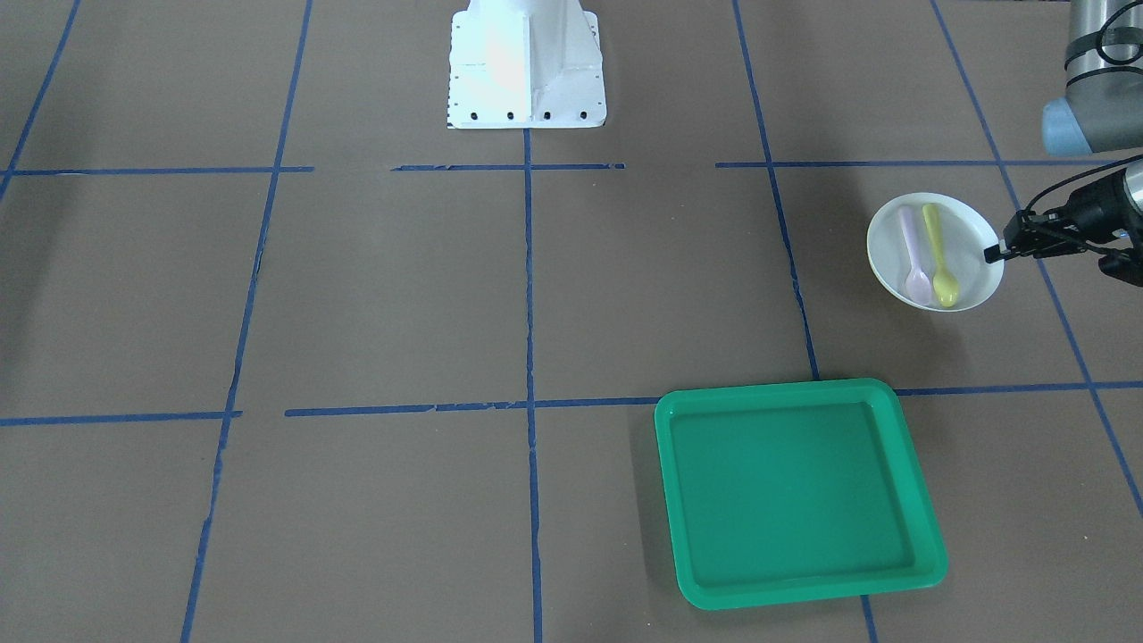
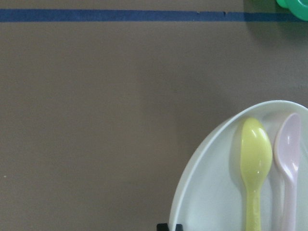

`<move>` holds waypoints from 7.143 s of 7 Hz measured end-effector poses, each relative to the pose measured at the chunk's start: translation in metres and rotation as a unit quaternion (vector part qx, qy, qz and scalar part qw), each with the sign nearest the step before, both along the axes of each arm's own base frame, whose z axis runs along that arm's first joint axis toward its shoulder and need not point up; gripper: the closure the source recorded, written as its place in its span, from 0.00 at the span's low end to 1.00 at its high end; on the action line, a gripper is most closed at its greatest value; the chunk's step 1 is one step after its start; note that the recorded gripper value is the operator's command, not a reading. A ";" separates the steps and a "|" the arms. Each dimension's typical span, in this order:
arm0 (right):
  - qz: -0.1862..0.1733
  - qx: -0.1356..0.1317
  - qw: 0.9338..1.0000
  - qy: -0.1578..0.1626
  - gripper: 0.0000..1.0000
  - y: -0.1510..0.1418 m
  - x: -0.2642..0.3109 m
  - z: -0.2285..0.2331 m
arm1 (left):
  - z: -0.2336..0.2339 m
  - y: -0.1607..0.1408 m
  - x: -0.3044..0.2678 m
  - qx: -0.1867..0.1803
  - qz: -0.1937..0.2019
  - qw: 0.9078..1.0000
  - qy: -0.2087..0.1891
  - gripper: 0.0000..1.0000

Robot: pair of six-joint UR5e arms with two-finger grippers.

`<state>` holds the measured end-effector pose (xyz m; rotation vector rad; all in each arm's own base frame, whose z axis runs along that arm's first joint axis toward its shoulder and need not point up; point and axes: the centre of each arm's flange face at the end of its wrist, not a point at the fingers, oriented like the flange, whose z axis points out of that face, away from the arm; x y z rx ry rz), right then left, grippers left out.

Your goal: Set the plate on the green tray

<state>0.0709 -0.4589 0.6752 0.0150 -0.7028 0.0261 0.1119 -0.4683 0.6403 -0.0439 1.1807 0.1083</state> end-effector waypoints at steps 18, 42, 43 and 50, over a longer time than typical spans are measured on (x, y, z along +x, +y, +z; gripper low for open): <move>0.000 -0.001 1.000 0.000 0.00 0.001 0.000 0.001 | -0.143 -0.165 0.230 -0.237 -0.300 0.924 0.020 0.00; 0.000 0.000 1.000 0.000 0.00 0.000 0.000 0.000 | 0.010 0.012 -0.183 0.052 -0.034 0.978 -0.198 0.00; 0.000 0.000 1.000 0.000 0.00 0.000 0.000 0.000 | 0.011 0.012 -0.182 0.051 -0.034 0.979 -0.196 0.00; 0.000 0.000 1.000 0.000 0.00 0.000 0.000 0.000 | 0.010 0.011 -0.182 0.052 -0.034 0.979 -0.195 0.00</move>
